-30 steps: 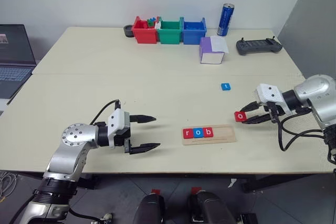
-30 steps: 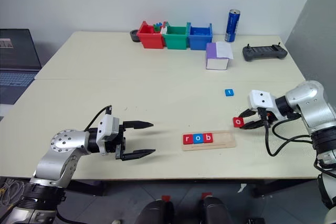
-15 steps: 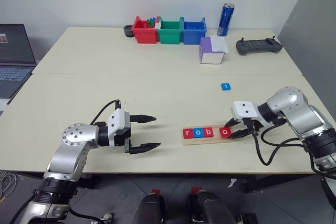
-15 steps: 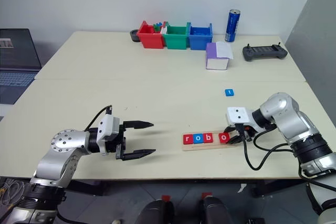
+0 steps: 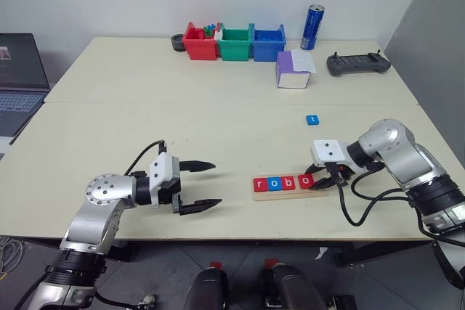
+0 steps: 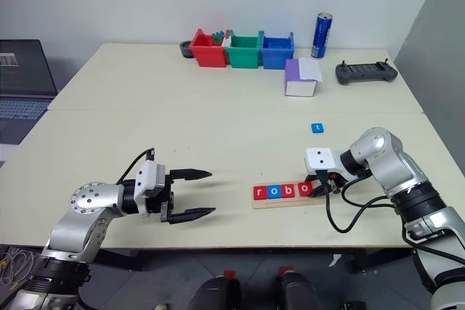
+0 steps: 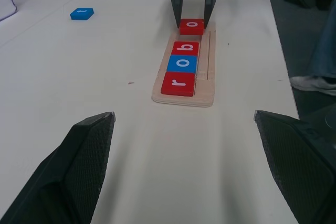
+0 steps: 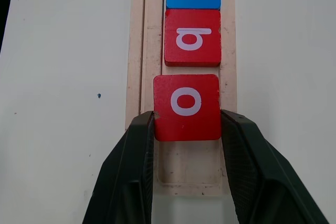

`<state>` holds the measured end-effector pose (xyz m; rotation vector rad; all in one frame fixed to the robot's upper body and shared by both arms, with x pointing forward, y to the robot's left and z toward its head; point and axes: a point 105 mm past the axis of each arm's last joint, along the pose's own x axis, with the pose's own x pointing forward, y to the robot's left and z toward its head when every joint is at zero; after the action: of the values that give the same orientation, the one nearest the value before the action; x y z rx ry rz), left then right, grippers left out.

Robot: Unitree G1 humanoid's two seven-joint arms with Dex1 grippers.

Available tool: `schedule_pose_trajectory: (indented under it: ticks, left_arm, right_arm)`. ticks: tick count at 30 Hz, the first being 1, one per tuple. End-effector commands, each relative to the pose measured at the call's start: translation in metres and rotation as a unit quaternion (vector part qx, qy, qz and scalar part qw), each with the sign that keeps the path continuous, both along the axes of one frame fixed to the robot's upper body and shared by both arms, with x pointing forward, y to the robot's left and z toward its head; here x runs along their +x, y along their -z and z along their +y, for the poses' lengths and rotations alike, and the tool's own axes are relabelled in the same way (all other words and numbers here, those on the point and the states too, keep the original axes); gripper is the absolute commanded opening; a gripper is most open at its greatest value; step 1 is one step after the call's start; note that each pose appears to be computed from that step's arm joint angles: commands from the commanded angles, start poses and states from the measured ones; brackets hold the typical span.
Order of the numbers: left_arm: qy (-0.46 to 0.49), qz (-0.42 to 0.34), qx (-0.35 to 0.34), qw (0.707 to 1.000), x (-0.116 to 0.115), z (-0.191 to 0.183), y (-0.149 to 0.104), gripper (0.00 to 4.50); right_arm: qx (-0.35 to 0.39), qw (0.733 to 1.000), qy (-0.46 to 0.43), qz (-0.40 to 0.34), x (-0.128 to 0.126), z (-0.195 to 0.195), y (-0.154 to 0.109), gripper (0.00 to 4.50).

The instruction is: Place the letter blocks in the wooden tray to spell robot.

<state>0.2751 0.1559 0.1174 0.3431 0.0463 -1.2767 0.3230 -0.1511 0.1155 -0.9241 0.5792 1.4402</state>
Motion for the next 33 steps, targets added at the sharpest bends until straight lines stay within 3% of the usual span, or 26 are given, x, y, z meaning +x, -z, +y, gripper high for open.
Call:
schedule_pose_trajectory:
  ticks: [1,23,32,33]
  left_arm:
    - [0.007,-0.028,-0.002,1.0,0.0,-0.002,-0.012,4.5]
    - [0.008,-0.027,-0.002,1.0,-0.001,-0.002,-0.012,4.5]
    - [0.009,-0.027,-0.002,1.0,-0.001,-0.003,-0.012,4.5]
    - [0.009,-0.027,-0.002,1.0,-0.001,-0.003,-0.012,4.5]
  right_arm:
    - [0.003,1.0,0.001,-0.015,0.005,0.003,-0.007,1.44]
    - [0.01,1.0,0.001,-0.002,0.002,0.011,-0.013,1.44]
    - [0.02,1.0,0.0,-0.011,0.003,0.01,-0.022,4.36]
    - [0.022,1.0,-0.002,-0.013,0.003,0.009,-0.025,4.44]
